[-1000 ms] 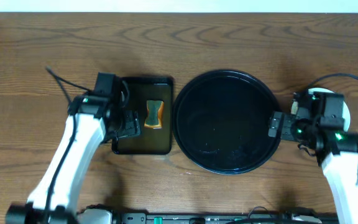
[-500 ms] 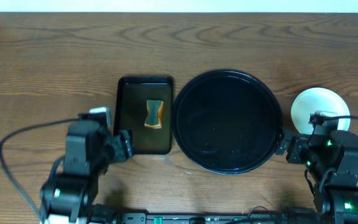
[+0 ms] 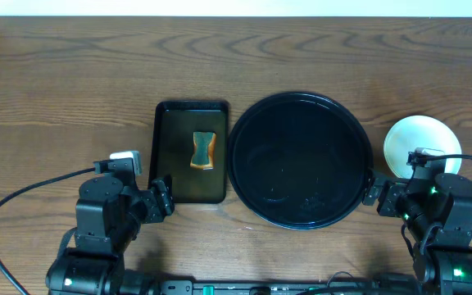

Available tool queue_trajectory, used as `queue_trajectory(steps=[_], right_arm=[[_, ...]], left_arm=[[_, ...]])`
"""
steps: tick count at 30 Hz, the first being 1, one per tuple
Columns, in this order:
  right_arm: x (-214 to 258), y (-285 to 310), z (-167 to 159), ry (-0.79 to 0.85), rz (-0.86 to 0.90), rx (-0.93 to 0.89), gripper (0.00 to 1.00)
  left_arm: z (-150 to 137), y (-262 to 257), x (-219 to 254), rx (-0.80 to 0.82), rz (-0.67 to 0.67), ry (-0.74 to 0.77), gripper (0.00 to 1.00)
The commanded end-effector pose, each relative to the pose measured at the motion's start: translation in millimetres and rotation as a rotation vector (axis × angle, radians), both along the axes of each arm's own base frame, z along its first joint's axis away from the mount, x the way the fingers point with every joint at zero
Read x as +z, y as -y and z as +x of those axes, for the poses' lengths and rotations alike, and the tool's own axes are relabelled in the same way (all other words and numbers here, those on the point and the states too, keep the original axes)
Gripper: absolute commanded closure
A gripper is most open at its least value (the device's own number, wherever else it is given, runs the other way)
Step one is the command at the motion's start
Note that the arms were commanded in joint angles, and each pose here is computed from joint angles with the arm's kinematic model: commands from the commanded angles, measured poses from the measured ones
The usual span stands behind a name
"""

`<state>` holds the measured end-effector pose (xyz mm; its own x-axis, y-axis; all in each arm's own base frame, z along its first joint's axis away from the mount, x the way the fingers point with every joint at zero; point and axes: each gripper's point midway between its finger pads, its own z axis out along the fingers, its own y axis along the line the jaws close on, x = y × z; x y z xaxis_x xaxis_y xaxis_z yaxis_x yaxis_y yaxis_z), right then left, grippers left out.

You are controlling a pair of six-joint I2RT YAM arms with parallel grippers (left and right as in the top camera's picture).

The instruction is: Clean dirty plates on tray and stack at the side

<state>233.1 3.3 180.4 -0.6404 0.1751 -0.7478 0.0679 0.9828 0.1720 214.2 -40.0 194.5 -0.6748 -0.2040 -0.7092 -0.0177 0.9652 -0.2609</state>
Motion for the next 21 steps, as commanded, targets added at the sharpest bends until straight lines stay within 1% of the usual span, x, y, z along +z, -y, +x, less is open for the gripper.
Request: queue_trajectory(steps=[1,12,16,19,21], right_arm=[[-3,1,-1,-0.005,-0.005,-0.004,0.01],[-2,1,-1,-0.002,-0.005,-0.004,0.01],[1,0,-8,0.021,-0.007,-0.004,0.01],[8,0,-11,0.07,-0.009,-0.003,0.01],[16,-1,-11,0.132,-0.011,0.002,0.01]], left_arm=[[0,1,-3,-0.015,0.012,-0.003,0.23],[0,1,-3,-0.015,0.012,-0.004,0.23],[0,1,-3,-0.015,0.012,-0.004,0.23],[-1,1,-3,-0.015,0.012,-0.004,0.23],[0,1,-3,-0.015,0.012,-0.004,0.23]])
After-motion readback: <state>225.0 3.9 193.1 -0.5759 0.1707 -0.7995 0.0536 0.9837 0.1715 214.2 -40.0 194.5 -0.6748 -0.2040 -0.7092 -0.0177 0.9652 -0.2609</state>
